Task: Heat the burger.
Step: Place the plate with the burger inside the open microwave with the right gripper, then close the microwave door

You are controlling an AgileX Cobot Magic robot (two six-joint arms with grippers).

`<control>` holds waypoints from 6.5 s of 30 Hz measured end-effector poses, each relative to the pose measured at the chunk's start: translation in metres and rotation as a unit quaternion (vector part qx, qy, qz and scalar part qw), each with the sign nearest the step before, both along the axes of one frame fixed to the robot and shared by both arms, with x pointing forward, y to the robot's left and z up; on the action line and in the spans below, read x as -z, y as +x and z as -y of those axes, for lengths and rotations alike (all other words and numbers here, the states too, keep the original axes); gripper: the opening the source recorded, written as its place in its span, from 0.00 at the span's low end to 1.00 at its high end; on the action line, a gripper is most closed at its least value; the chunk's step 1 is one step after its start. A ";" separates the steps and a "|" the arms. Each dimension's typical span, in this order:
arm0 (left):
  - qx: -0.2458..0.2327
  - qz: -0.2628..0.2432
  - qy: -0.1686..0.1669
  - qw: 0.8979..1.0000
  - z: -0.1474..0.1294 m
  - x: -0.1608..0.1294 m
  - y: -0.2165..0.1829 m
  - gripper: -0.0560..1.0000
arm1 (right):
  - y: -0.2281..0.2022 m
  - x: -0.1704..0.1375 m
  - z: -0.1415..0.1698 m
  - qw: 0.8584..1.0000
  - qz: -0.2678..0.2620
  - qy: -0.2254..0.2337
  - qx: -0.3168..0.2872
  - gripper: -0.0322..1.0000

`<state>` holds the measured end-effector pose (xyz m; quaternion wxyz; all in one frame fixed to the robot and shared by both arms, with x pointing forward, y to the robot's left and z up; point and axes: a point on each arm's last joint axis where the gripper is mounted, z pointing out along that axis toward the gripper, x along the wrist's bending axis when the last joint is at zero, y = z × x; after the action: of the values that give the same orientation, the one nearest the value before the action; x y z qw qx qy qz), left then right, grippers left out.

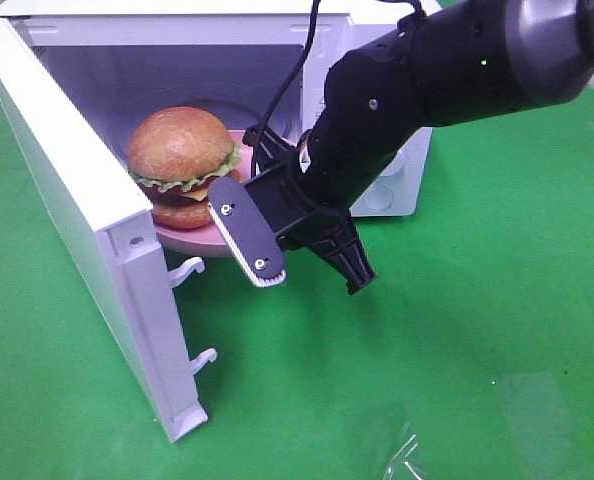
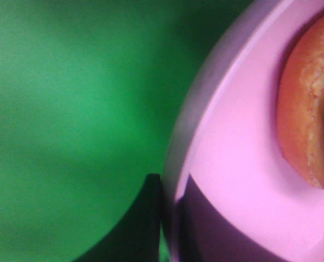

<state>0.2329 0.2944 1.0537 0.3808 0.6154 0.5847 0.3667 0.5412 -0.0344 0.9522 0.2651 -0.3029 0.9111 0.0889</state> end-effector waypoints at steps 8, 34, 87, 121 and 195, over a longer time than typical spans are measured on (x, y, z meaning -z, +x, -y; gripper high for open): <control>0.000 0.000 0.000 1.000 0.000 0.000 0.000 0.98 | 0.014 -0.001 -0.013 1.000 0.006 0.006 0.000 0.06; 0.000 0.000 0.000 1.000 0.000 0.000 0.000 0.98 | 0.063 0.008 -0.047 0.996 0.007 0.024 0.085 0.06; 0.000 0.000 0.000 1.000 0.000 0.000 0.000 0.98 | 0.122 0.023 -0.068 0.990 0.030 0.064 0.123 0.11; 0.000 0.000 0.000 1.000 0.000 0.000 0.000 0.98 | 0.110 0.021 -0.059 0.984 0.014 0.088 0.154 0.72; 0.000 0.000 0.000 1.000 0.000 0.000 0.000 0.98 | -0.116 -0.129 0.136 0.684 -0.153 0.271 0.660 0.78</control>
<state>0.2329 0.2944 1.0537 0.3808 0.6154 0.5847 0.3667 0.4255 -0.1705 1.0815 0.1823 0.4799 0.8394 0.1787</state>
